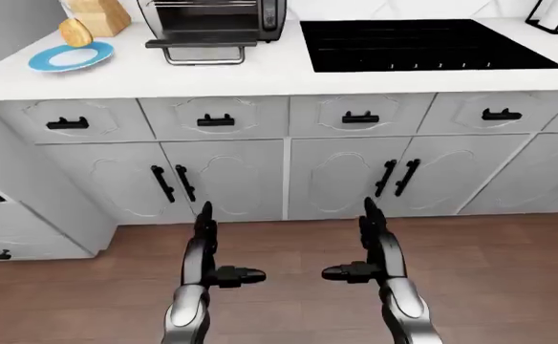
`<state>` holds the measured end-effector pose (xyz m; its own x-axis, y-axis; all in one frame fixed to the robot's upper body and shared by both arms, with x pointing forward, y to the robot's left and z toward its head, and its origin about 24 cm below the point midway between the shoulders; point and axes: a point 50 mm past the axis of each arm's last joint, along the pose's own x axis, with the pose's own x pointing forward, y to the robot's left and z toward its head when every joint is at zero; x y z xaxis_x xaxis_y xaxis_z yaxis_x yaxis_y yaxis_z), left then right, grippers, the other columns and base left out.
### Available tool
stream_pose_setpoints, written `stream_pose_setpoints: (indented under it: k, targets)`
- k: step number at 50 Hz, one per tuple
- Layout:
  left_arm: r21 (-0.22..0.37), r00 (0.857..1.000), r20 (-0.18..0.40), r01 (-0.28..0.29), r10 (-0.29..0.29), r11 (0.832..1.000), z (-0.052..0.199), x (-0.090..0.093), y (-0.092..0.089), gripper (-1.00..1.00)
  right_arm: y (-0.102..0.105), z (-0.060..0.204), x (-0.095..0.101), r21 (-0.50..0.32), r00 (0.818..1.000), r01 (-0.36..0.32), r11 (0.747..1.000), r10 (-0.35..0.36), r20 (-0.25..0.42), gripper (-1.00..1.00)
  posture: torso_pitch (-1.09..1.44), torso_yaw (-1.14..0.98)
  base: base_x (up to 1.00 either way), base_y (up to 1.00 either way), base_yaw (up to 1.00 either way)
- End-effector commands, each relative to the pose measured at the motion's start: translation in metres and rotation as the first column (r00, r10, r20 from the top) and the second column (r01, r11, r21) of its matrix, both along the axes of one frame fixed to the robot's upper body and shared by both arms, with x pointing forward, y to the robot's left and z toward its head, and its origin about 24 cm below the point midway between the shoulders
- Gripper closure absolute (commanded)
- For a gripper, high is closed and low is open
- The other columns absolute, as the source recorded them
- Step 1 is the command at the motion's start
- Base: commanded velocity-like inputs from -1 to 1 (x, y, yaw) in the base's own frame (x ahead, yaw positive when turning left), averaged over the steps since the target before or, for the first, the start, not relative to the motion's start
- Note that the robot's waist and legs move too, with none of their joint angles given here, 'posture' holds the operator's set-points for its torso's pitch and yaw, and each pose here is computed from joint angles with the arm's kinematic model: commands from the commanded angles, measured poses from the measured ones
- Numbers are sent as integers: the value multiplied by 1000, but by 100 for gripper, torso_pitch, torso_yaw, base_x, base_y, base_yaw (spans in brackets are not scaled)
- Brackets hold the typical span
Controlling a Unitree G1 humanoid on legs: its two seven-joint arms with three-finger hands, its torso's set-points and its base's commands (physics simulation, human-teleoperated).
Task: Place the bread on the rack of the toaster oven.
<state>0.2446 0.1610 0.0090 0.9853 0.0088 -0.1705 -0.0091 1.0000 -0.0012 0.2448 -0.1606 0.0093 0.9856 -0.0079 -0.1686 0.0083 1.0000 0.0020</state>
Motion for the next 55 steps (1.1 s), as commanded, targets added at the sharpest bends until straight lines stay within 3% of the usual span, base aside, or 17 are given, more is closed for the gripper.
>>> stream_pose_setpoints:
  k: [1, 10, 12, 15, 18, 23, 35, 39, 55]
  targets:
    - [10, 976, 215, 45, -46, 999, 57, 10, -9, -100, 5, 66, 9, -30, 976, -8, 1000, 15, 217, -100, 0, 0, 0, 0, 0]
    - [34, 949, 304, 78, -85, 996, 114, 13, -13, -100, 3, 140, 6, -51, 933, 8, 999, 11, 361, -100, 0, 0, 0, 0, 0]
    - [38, 938, 336, 76, -85, 996, 129, 17, -17, -100, 4, 153, 8, -70, 921, 13, 997, 15, 390, -100, 0, 0, 0, 0, 0]
    - [51, 921, 379, 80, -94, 995, 154, 10, -17, -100, 6, 175, 3, -132, 893, -1, 991, 60, 445, -100, 0, 0, 0, 1, 0]
    - [66, 900, 424, 77, -98, 995, 177, 10, -20, -100, 3, 193, -1, -130, 873, 9, 991, 56, 485, -100, 0, 0, 25, 28, 0]
    - [68, 885, 460, 48, -74, 997, 193, 18, -15, -100, -1, 213, 3, -137, 851, 11, 990, 63, 522, -100, 0, 0, 41, 41, 0]
    - [51, 872, 490, -2, -23, 999, 208, 10, -3, -100, 1, 226, -5, -143, 833, -2, 990, 81, 548, -100, 0, 0, 43, 41, 0]
    - [61, 870, 492, -17, -16, 998, 209, 8, 1, -100, 1, 223, -5, -138, 835, -4, 990, 79, 545, -100, 0, 0, 43, 40, 0]
    - [72, 863, 504, -35, -6, 997, 215, 2, 3, -100, 4, 233, -15, -149, 814, -10, 989, 95, 573, -100, 0, 0, 42, 26, 0]
